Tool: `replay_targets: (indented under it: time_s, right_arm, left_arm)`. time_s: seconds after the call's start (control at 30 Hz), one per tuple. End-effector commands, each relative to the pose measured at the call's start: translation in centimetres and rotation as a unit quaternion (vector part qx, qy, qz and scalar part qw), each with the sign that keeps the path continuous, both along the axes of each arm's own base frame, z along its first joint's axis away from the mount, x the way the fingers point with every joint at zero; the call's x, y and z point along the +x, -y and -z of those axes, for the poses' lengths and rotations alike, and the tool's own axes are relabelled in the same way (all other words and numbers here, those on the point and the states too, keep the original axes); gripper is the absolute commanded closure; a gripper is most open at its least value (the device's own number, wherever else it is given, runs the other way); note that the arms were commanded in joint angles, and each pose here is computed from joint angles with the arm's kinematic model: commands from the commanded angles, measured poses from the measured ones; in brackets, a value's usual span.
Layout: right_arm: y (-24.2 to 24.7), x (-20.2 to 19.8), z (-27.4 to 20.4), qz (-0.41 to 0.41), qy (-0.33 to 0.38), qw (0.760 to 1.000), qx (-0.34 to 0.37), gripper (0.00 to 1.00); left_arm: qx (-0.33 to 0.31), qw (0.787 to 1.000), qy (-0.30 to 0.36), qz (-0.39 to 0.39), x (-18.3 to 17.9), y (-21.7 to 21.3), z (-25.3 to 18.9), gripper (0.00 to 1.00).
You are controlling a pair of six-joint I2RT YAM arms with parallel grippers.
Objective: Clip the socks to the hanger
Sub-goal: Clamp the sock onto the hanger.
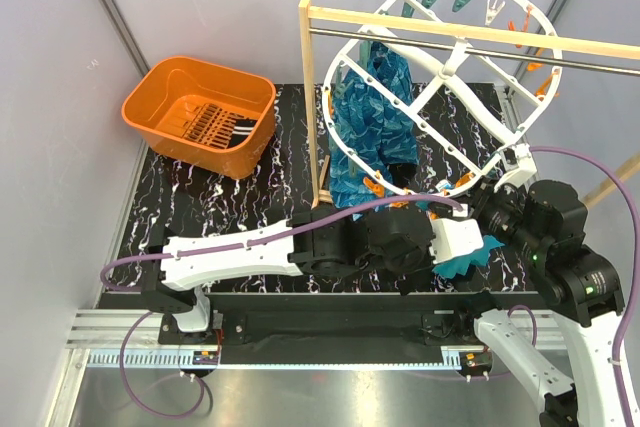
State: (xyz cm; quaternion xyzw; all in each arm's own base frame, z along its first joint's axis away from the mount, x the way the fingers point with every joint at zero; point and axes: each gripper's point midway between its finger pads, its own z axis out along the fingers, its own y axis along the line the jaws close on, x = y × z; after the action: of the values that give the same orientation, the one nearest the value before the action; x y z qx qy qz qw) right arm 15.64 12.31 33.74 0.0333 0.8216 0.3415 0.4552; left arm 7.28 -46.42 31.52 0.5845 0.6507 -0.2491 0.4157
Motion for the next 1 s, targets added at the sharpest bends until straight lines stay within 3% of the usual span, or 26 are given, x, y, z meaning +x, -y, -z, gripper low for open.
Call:
replay_targets:
  time_s: [0.0,0.97]
  right_arm:
    - [0.4,-0.1,1.7,0.011,-0.046,0.999,-0.018,1.00]
    - [0.6,0.3,2.5,-0.001,-0.058,0.997,-0.053,1.00]
  left_arm:
    - [-0.012,1.000,0.018,0.008,0.1,0.2,-1.5,1.00]
    - [0.060,0.994,0.070,0.063,1.1,-0.9,-0.9,1.00]
